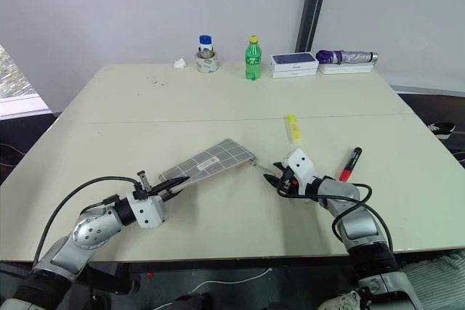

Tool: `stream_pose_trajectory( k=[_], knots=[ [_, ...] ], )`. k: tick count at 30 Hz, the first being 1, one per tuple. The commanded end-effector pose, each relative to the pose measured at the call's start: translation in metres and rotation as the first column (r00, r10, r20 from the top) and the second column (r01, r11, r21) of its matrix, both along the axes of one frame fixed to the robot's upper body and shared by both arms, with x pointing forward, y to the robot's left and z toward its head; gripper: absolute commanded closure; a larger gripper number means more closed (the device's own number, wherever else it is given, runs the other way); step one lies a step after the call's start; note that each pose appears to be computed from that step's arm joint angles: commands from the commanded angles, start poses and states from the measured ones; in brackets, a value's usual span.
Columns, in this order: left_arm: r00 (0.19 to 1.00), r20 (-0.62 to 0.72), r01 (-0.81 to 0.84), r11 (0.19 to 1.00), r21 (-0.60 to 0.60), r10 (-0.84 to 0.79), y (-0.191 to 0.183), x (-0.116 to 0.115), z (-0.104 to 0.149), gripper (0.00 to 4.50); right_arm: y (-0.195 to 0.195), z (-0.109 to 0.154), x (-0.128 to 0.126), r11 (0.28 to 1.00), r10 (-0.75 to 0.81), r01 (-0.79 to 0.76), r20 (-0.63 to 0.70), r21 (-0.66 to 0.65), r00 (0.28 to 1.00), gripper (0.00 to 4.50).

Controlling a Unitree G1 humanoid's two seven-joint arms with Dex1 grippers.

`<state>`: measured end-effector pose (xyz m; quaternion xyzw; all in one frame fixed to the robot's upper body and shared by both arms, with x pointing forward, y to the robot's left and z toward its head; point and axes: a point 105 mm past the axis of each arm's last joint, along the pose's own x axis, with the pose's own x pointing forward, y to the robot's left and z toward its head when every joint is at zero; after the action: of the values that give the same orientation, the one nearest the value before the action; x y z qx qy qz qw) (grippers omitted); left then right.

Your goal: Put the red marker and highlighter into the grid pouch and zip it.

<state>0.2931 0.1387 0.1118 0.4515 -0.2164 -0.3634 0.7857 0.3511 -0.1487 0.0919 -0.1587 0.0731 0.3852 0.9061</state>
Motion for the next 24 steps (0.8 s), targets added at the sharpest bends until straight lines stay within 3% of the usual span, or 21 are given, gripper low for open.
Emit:
stream_pose_trajectory(
  k=[1, 2, 7, 15, 21, 24],
  knots=[
    [0.999, 0.05, -0.007, 1.0, -0.013, 0.008, -0.001, 0.001, 0.012, 4.5, 0.026, 0.007, -0.003, 0.997, 0.073, -0.073, 0.053, -0.003, 0.996, 4.12],
    [0.999, 0.05, -0.008, 1.0, -0.012, 0.009, -0.001, 0.001, 0.012, 4.5, 0.032, 0.006, -0.004, 0.996, 0.085, -0.085, 0.056, 0.003, 0.995, 4.46],
    [0.998, 0.059, -0.024, 1.0, 0.003, 0.024, -0.002, 0.002, 0.01, 4.5, 0.048, 0.023, -0.01, 0.991, 0.13, -0.131, 0.11, 0.003, 0.985, 4.46],
    [0.997, 0.05, -0.056, 0.998, 0.016, 0.055, -0.003, 0.011, 0.003, 4.5, 0.076, 0.023, -0.039, 0.884, 0.423, -0.358, 0.192, -0.299, 0.886, 4.46],
    [0.998, 0.048, -0.039, 0.999, 0.019, 0.039, -0.008, 0.013, 0.0, 4.5, 0.095, 0.028, -0.041, 0.865, 0.472, -0.394, 0.237, -0.31, 0.849, 4.46],
    [0.998, 0.047, -0.035, 0.999, 0.023, 0.034, -0.01, 0.013, -0.001, 4.5, 0.113, 0.041, -0.059, 0.844, 0.533, -0.477, 0.271, -0.246, 0.802, 4.46]
  ],
)
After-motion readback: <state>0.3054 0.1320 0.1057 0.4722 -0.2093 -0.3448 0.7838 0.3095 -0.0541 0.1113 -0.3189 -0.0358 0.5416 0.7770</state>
